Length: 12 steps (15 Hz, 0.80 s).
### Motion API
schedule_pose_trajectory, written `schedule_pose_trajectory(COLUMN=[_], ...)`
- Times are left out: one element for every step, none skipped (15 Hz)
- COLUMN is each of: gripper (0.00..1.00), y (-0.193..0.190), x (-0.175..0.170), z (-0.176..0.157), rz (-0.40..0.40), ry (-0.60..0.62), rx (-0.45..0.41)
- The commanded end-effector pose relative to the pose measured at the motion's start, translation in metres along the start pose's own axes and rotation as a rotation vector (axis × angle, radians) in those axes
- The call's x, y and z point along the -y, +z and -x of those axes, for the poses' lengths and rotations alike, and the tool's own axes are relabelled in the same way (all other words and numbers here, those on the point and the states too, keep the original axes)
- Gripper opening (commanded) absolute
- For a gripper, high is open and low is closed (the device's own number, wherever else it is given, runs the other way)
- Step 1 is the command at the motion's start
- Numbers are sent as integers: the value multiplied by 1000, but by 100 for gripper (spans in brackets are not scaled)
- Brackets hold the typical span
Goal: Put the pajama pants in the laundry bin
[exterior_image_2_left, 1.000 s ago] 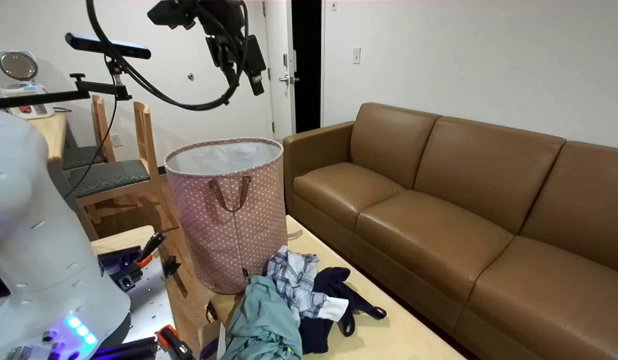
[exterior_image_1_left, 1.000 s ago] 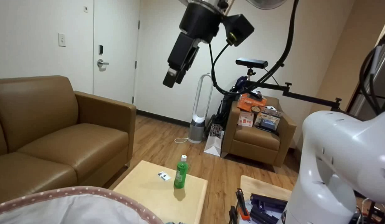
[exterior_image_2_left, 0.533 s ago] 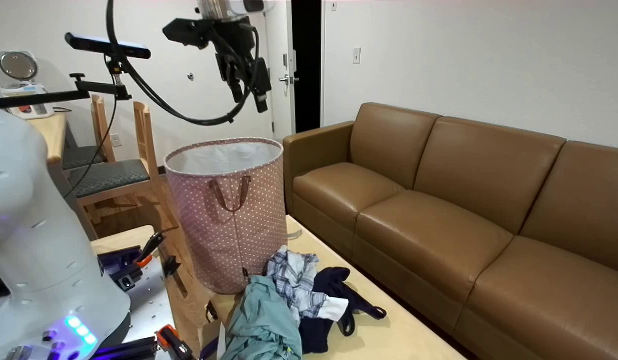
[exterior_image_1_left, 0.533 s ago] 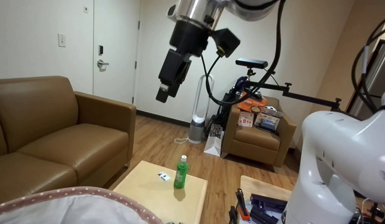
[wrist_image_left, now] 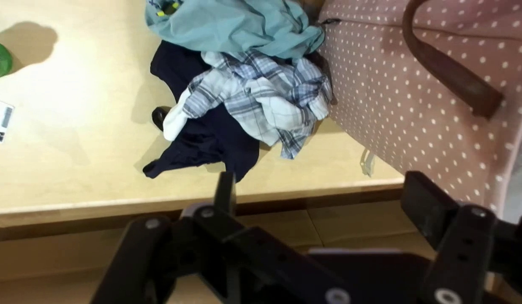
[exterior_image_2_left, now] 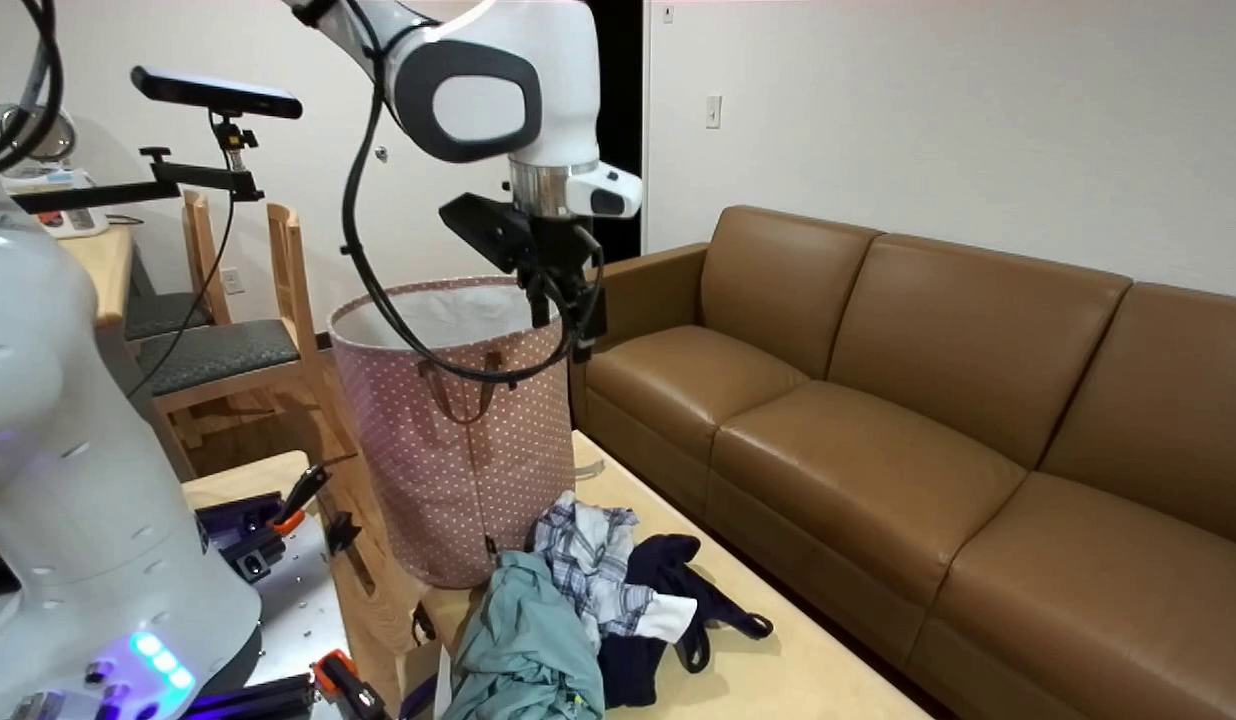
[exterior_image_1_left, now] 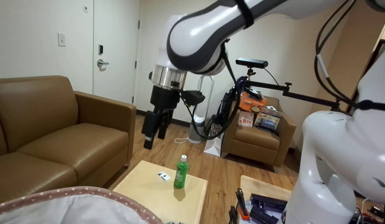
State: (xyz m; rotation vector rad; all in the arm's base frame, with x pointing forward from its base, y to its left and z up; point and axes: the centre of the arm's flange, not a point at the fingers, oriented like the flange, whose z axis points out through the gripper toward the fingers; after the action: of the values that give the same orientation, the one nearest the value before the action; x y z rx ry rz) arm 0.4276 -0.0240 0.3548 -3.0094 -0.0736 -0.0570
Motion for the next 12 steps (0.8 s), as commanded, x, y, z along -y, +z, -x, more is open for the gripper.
schedule_pose_trajectory(gripper=[100, 100, 100, 100, 100, 100, 100, 100, 100, 100, 100, 100], y=[55, 34, 45, 48, 46, 42, 47, 62, 75, 90, 101, 117], x=[-1, -2, -2, -2, -2, -2, -1, -1, -1, -2, -3, -3], z=[-19, -1, -1, -1, -2, -2, -5, -8, -10, -11, -11, -11], rz=[-46, -20, -21, -20, -20, -20, -11, -17, -15, -28, -23, -15], ry=[-74, -34, -37, -38, -38, -37, -47, -77, -74, -85, -90, -94], rx=[95, 70, 94, 100, 95, 87, 92, 127, 129, 142, 150, 144])
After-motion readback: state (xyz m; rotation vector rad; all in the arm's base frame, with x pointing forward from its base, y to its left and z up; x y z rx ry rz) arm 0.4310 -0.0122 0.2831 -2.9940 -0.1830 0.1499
